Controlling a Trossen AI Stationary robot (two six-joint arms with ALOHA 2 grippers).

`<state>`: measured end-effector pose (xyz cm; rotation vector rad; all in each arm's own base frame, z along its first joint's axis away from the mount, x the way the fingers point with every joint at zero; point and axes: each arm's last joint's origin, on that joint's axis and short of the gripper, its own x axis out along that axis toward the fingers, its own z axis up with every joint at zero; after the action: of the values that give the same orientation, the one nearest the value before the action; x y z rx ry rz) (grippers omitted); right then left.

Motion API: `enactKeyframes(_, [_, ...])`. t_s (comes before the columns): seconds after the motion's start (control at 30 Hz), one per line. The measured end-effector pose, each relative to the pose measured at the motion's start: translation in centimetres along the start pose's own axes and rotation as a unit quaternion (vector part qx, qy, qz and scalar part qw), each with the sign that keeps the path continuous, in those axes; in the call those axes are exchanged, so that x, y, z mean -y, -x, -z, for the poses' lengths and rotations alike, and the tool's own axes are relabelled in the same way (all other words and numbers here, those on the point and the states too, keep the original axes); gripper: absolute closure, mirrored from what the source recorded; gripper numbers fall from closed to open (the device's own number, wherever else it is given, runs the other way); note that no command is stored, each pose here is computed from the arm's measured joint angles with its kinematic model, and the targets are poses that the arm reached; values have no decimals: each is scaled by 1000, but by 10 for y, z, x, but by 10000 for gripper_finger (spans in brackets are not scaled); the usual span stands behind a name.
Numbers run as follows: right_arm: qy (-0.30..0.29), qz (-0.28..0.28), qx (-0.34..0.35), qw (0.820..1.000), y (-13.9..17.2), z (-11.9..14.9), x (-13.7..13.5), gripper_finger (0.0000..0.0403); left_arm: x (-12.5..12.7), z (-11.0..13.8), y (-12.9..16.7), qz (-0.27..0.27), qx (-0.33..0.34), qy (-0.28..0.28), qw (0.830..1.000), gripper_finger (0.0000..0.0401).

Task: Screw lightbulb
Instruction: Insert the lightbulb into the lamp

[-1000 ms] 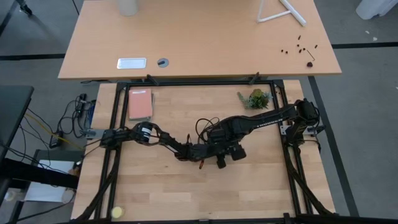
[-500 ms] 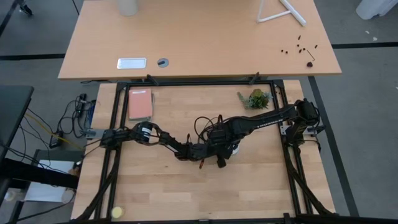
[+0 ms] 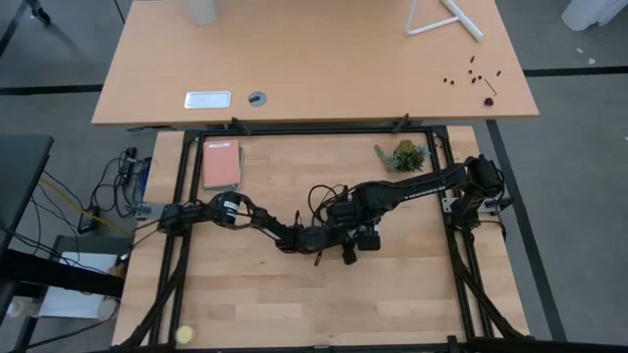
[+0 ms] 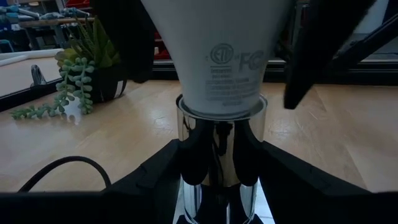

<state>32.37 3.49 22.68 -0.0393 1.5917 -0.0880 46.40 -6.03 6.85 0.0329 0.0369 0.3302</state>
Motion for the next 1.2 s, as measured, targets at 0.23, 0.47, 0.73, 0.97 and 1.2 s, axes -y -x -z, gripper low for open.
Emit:
enactKeyframes(0.23, [95,-33,-2,995,1,1,-8,72,0,0,0,3,1,-1,1000,201])
enactKeyframes(0.47, [113,-43,1,993,1,1,-11,49,1,0,0,5,1,0,1000,201])
enactKeyframes(0.73, [229,-49,4,972,1,2,-15,8,1,0,0,11,1,3,1000,201])
enactKeyframes(0.97, [354,-34,7,935,1,2,-14,23,2,0,1,12,1,4,1000,201])
enactKeyframes(1.2, [447,-2,10,894,1,1,-13,66,2,0,1,12,1,4,1000,201])
